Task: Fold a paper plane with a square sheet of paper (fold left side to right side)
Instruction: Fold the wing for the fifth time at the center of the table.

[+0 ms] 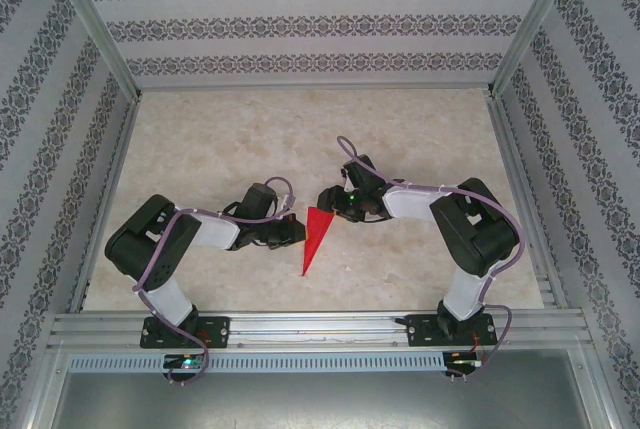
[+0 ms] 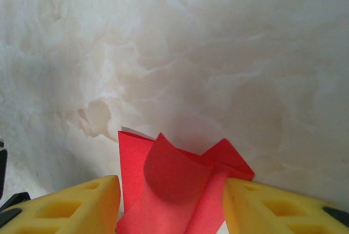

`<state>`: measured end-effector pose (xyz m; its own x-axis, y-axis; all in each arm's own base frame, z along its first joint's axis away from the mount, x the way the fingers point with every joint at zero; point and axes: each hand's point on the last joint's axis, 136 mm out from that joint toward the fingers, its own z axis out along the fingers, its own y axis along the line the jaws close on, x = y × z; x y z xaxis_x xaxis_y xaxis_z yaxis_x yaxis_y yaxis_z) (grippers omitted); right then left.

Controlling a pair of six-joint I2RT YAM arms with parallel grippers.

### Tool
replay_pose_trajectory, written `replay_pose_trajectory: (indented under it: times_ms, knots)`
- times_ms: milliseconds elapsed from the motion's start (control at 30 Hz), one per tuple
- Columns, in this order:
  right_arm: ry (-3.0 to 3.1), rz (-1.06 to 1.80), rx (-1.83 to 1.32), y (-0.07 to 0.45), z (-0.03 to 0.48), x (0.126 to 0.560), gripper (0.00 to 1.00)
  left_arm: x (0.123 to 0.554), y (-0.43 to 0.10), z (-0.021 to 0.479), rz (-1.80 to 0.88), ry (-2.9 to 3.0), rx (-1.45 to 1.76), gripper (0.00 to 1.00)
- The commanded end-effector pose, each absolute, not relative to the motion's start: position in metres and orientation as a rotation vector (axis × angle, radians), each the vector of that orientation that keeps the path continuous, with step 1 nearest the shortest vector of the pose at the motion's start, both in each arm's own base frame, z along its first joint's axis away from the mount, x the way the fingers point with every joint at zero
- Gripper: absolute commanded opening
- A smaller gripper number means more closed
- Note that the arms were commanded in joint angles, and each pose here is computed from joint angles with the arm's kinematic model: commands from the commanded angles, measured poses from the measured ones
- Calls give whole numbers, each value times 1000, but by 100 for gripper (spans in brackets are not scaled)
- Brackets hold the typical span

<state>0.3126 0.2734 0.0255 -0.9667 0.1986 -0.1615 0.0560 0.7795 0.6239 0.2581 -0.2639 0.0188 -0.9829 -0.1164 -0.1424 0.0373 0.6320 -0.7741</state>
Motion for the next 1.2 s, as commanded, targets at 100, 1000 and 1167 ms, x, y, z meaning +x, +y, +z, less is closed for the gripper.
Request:
replay_pose_trajectory:
  times_ms: [100,1000,1167]
  knots:
    - [2783,931,160,275,12,301,56,262,-261,-3,-1200,2720,-71,0]
    - [2683,942,169,265,42,307,56,259,-255,-21,-1093,2805,-114,0]
    - [2655,949,162,263,53,305,49,259,-255,-21,-1092,2805,-113,0]
